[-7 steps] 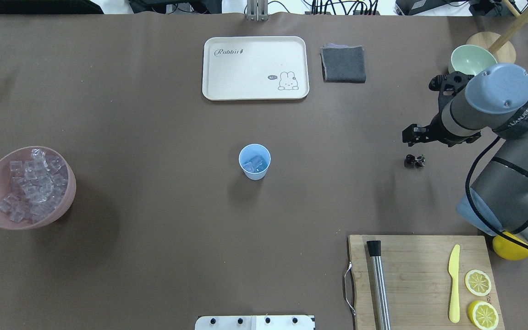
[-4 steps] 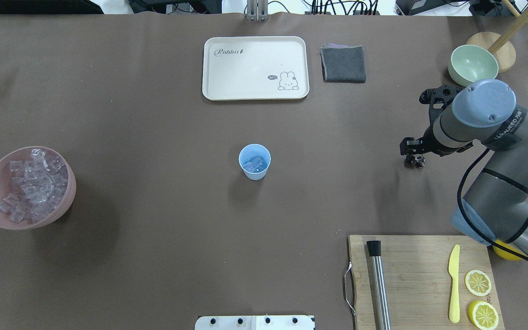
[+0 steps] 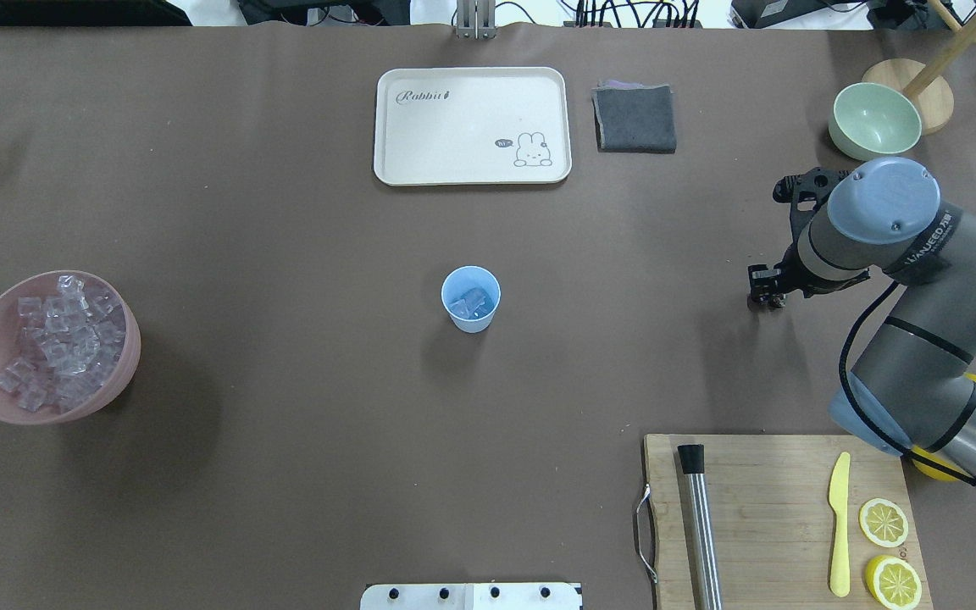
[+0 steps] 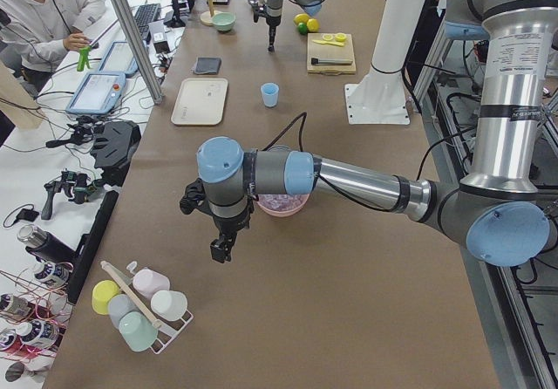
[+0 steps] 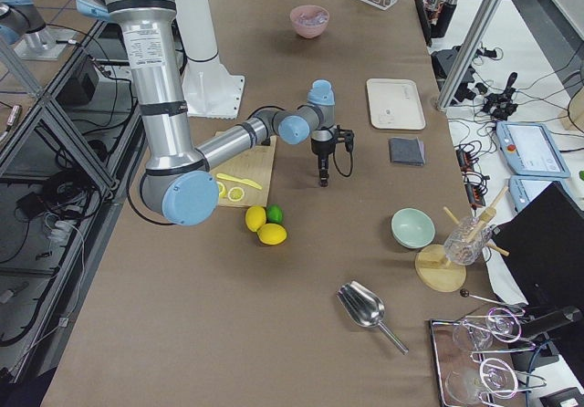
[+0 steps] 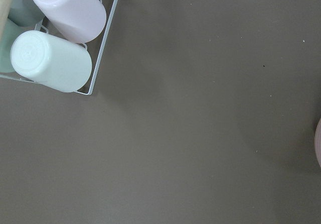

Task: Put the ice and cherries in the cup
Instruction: 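Lower the right gripper onto the dark cherries and grasp them, then carry the cherries with the right gripper over the light-blue cup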

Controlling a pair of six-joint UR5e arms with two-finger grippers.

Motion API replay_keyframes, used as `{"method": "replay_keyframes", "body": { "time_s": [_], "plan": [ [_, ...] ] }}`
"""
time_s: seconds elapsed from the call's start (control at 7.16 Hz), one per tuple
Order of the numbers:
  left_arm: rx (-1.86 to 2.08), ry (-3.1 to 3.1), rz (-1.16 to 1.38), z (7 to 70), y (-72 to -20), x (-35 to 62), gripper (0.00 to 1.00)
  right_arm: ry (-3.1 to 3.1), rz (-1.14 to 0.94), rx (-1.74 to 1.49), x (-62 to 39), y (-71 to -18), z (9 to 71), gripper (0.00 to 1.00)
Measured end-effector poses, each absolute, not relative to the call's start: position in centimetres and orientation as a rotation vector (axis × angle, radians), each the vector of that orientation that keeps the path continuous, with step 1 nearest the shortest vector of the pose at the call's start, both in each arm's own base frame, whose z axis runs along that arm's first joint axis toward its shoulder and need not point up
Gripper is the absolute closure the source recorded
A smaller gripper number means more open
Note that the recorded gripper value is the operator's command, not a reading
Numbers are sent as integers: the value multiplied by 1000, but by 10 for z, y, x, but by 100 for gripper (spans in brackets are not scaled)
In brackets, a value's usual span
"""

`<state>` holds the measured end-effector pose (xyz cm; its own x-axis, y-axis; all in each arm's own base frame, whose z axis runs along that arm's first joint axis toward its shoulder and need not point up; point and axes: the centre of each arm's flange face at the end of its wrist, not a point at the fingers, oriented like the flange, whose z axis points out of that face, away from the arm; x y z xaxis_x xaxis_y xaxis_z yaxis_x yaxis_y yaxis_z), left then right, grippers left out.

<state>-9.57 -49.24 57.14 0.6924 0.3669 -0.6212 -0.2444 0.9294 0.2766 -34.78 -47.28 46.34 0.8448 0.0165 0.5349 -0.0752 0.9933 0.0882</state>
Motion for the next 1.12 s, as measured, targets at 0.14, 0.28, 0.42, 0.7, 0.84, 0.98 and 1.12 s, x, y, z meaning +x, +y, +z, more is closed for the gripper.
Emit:
{"method": "replay_keyframes", "body": {
  "time_s": [0.14,0.28,0.42,0.7,0.84,0.98,1.12],
  "plan": [
    [178,730,344,571,-492,-96,1,-562,48,107,-348,-473,464,76],
    [179,730,344,571,-493,-96,1,-564,48,106,-348,-473,463,100],
    [184,729,345,570,-493,-96,1,-568,49,105,-348,-472,462,100],
    [194,726,348,569,-494,-96,1,-581,47,108,-346,-471,455,100],
    [196,726,349,569,-494,-96,1,-590,46,112,-346,-471,448,100],
    [196,726,349,569,-494,-95,1,-607,50,120,-348,-472,436,100],
    [196,726,350,569,-494,-95,1,-633,90,122,-355,-478,414,100]
  ]
}}
